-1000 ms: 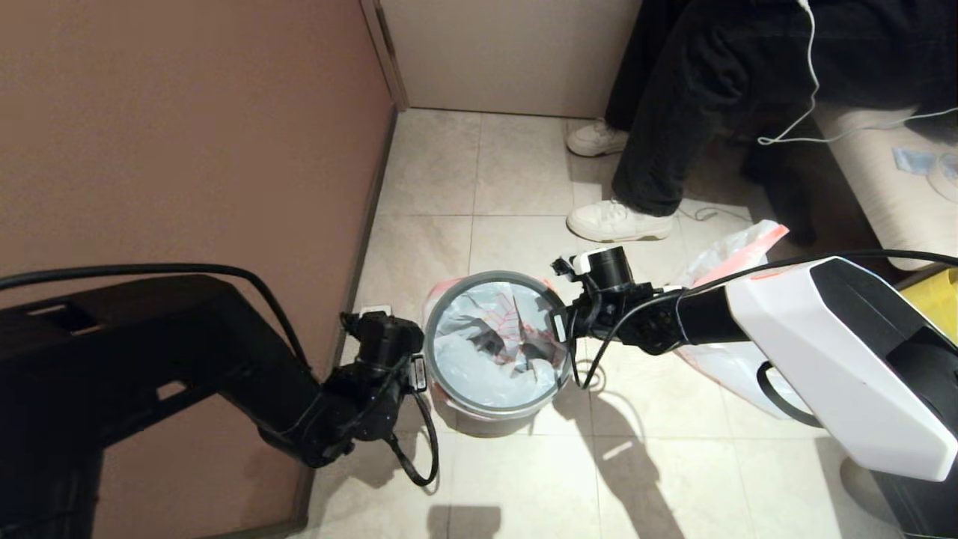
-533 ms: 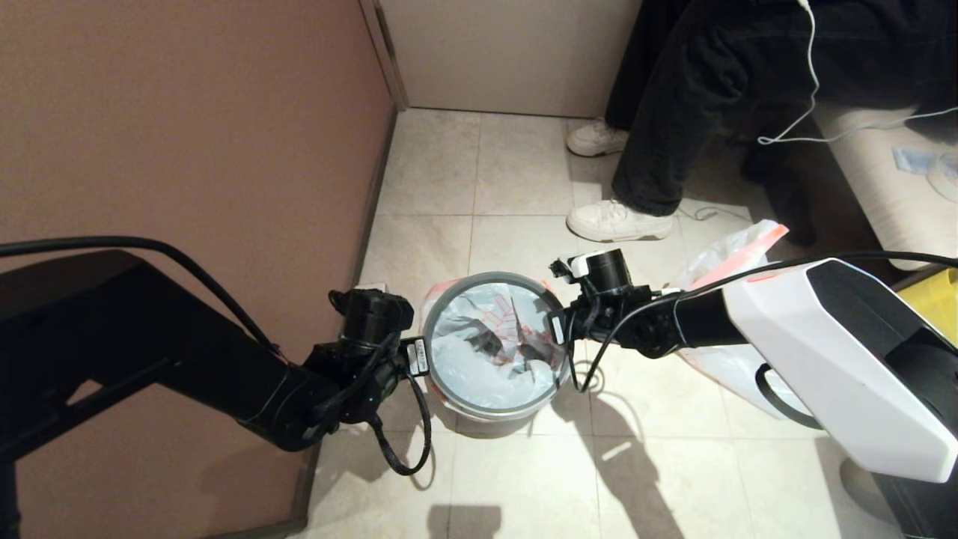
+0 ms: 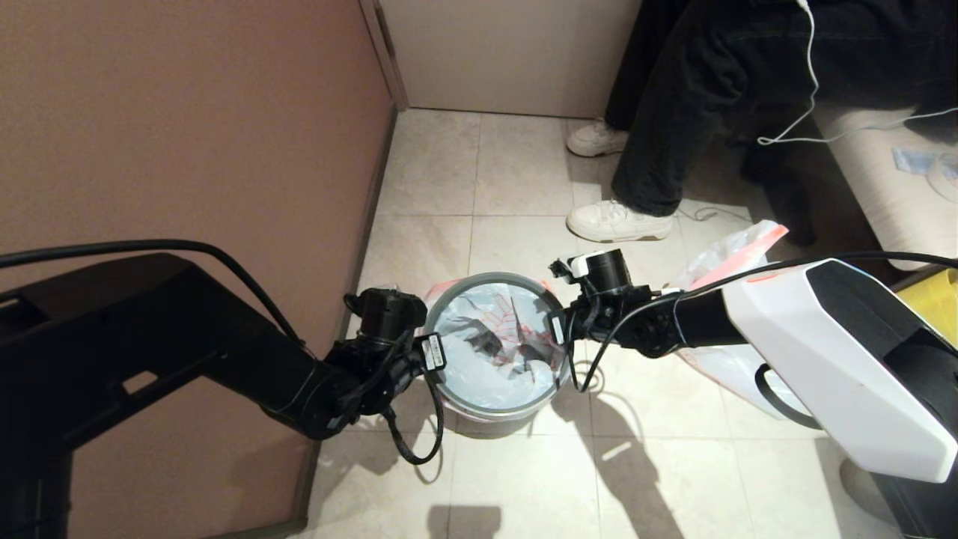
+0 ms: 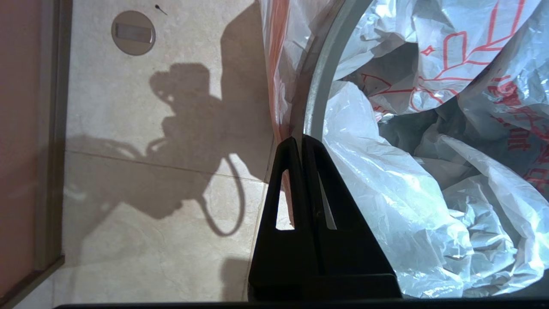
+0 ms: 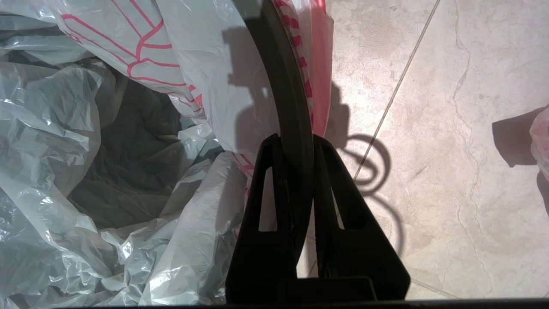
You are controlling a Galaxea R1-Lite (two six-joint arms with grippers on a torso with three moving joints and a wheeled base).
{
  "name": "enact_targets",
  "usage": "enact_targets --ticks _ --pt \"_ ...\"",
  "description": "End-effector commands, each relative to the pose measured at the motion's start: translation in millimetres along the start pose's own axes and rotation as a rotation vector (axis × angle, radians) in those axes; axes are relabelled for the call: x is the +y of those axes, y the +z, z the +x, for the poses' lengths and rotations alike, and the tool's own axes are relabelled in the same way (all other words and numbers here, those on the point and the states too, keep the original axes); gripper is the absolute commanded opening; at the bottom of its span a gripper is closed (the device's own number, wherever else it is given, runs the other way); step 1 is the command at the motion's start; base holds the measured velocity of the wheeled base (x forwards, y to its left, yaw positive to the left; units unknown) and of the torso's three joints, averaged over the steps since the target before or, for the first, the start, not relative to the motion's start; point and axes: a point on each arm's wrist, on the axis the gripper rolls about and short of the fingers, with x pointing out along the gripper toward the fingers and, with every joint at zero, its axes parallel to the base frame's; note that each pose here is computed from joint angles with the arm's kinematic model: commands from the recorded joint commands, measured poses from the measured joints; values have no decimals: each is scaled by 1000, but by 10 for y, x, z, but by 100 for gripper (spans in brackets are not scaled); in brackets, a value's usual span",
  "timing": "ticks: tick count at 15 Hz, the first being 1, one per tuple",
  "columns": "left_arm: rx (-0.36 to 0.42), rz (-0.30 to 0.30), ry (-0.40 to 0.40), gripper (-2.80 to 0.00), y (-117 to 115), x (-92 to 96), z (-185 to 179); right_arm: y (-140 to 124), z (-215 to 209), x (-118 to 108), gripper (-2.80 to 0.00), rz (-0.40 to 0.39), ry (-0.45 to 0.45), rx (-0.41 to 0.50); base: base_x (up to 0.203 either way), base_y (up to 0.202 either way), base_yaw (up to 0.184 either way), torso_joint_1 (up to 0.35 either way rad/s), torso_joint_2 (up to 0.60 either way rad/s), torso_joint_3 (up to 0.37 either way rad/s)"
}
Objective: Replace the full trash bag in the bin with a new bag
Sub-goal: Place the trash can ring on the trash can
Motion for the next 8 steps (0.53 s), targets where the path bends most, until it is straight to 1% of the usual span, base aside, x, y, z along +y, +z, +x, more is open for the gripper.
enact_targets --ticks 1,3,6,8 --pt "9 -9 4 -280 -42 1 53 -17 22 -10 -280 0 -4 3 0 0 0 0 0 0" --pt "21 -8 3 -280 -84 -8 100 -13 21 -10 -280 0 -4 1 0 0 0 0 0 0" --pt "57 5 23 -280 -257 -10 294 1 8 -26 -280 2 -6 -1 0 0 0 0 0 0" --pt "55 4 24 -280 -334 -14 381 -8 10 -42 -280 5 -9 2 0 0 0 0 0 0"
